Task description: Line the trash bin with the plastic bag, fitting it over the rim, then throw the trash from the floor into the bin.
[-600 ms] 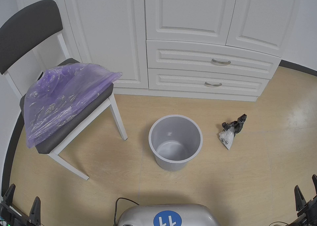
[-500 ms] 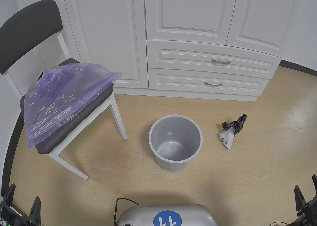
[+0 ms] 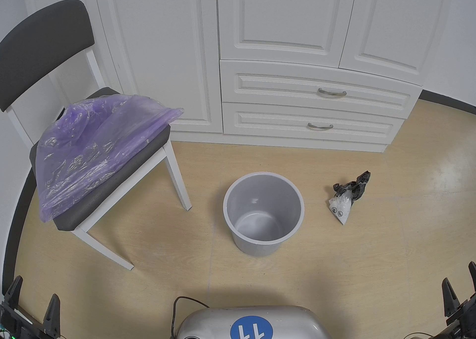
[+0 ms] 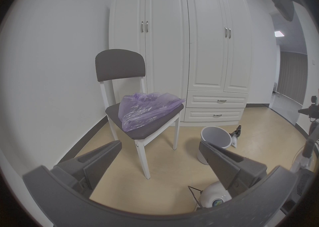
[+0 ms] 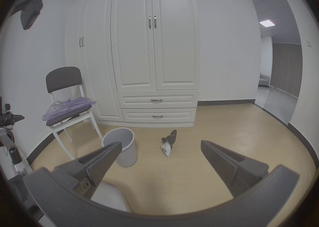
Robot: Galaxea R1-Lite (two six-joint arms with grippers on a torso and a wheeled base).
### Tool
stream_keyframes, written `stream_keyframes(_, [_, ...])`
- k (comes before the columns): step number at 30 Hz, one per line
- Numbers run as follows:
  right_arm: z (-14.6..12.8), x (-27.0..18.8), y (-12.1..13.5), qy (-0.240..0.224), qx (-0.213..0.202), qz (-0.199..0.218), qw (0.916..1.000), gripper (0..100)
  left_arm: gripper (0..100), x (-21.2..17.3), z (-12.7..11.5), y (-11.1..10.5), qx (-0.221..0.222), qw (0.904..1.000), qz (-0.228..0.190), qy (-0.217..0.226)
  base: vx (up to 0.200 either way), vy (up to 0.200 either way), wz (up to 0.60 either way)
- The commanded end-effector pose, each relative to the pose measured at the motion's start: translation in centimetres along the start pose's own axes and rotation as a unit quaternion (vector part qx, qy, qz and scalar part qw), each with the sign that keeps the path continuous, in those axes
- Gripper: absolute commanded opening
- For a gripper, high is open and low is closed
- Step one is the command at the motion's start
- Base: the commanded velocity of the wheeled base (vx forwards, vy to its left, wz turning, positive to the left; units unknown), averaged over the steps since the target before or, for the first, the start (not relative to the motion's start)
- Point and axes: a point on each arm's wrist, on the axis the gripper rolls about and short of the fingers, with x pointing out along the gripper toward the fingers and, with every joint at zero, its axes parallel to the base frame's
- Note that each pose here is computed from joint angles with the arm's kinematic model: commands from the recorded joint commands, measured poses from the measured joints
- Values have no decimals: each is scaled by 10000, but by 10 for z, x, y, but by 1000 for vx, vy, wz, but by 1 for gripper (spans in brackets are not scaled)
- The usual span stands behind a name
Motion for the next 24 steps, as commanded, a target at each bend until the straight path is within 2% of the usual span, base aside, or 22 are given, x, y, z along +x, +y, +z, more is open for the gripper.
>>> stream_keyframes(1, [-5,0,0,6,1,1,10000,100,100,0,-5,0,-32,10000,17,1,0,0,0])
stream_keyframes(4, [-5,0,0,5,-37,-7,10000,100,100,0,-5,0,60,10000,-14,1,0,0,0])
stream_keyframes(7, [-6,0,0,29,-244,39,9997,100,100,0,-5,-1,405,9989,-243,-23,0,0,0])
stream_keyframes(12, [-6,0,1,20,-374,154,9992,100,100,0,-5,-1,413,9987,-304,-26,0,0,0])
stream_keyframes(17, [-6,0,1,21,-344,193,9992,100,100,0,-4,-1,244,9994,-251,-27,0,0,0])
stream_keyframes(18, [-6,0,1,31,-152,154,9998,100,100,0,-4,-1,-93,9999,-137,-20,0,0,0])
stream_keyframes(19, [-6,0,0,40,-6,122,9999,100,100,0,-4,0,-224,9997,-30,-21,0,0,0])
stream_keyframes(24, [-6,0,0,31,-52,77,10000,100,100,0,-4,0,-170,9998,47,-38,0,0,0])
